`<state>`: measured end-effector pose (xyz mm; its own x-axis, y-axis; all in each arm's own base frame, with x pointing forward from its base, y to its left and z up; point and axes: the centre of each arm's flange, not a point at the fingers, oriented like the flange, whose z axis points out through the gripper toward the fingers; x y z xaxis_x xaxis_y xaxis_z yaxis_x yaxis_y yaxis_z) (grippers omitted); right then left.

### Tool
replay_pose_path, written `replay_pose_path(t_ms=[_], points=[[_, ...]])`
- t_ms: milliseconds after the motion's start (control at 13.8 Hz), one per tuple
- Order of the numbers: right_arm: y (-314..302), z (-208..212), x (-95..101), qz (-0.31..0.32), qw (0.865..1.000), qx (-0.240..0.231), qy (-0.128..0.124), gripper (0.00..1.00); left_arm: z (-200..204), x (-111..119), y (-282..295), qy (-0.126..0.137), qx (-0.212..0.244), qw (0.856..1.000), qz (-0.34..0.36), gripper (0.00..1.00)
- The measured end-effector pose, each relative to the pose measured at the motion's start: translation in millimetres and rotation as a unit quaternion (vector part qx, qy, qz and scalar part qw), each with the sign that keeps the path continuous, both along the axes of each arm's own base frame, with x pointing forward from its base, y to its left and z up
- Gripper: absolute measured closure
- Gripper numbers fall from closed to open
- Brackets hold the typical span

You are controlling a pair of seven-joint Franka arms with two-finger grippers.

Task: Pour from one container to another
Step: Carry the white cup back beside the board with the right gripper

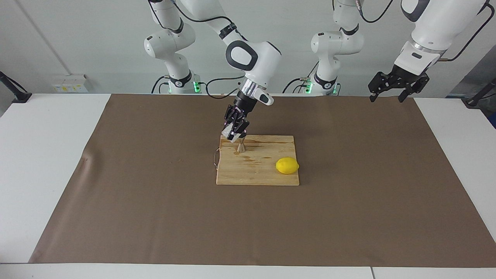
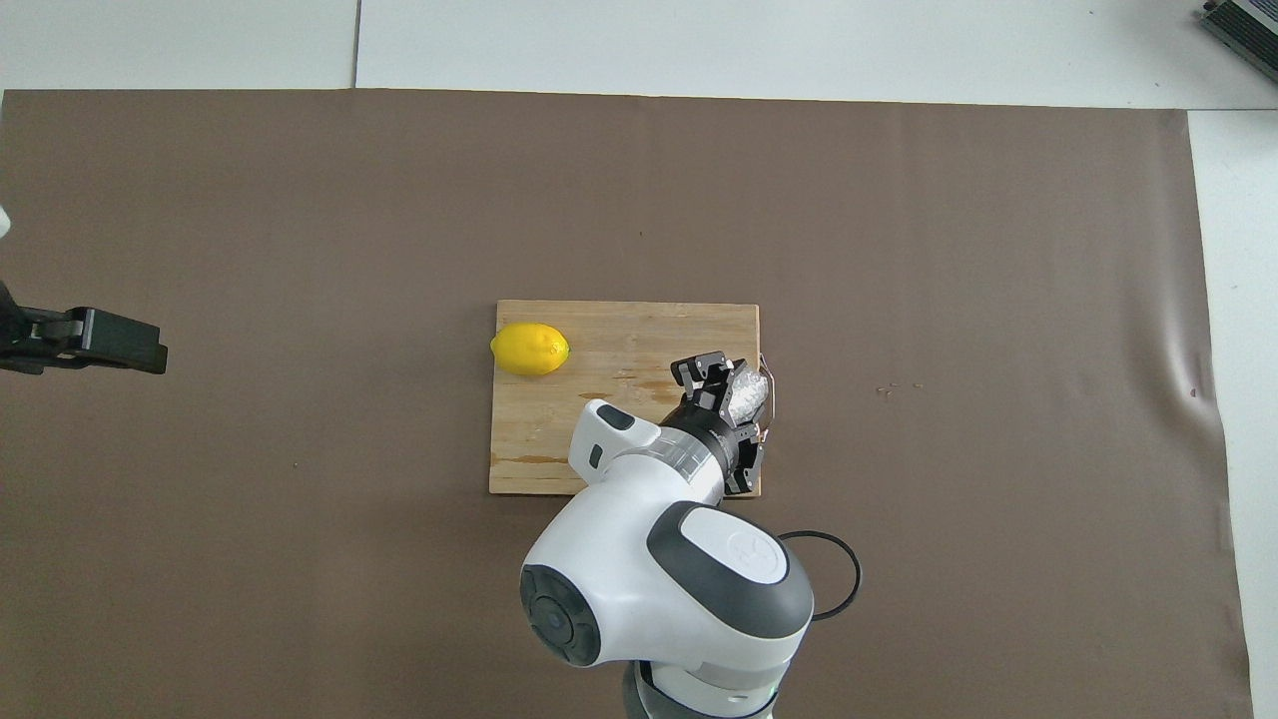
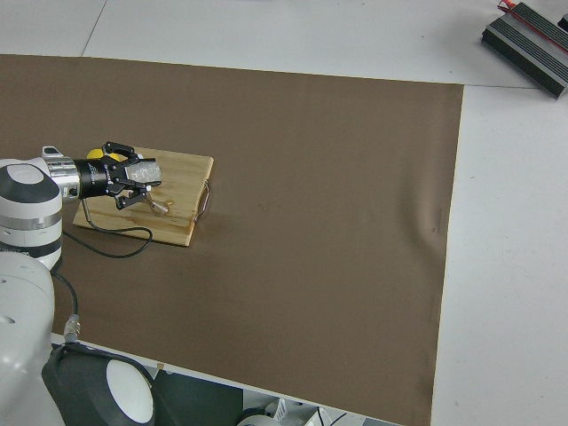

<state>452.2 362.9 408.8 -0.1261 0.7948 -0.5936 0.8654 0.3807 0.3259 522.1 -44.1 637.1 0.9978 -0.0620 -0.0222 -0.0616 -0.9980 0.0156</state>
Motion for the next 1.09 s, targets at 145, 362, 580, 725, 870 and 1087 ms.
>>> replay_pose_path(t_ms=[145, 362, 580, 725, 870, 1087], points=[[0.1, 2.3, 0.9, -0.007, 1.000, 0.009, 0.003, 0.52, 0.0, 0.0, 0.0, 0.000, 0.000, 1.000, 0.000, 0.00], [-1.3, 5.5, 1.6, -0.024, 0.999, 0.029, 0.015, 0.52, 0.0, 0.0, 0.0, 0.000, 0.000, 1.000, 0.000, 0.00], [-10.8, 8.9, 8.1, -0.045, 0.998, 0.046, 0.023, 0.52, 0.0, 0.0, 0.0, 0.000, 0.000, 1.000, 0.000, 0.00], [-20.4, 13.5, 13.7, -0.061, 0.996, 0.059, 0.029, 0.52, 0.0, 0.0, 0.0, 0.000, 0.000, 1.000, 0.000, 0.00], [-35.3, 16.5, 22.4, -0.079, 0.993, 0.075, 0.049, 0.52, 0.0, 0.0, 0.0, 0.000, 0.000, 1.000, 0.000, 0.00], [-59.9, 16.6, 38.4, -0.100, 0.986, 0.105, 0.081, 0.52, 0.0, 0.0, 0.0, 0.000, 0.000, 1.000, 0.000, 0.00]])
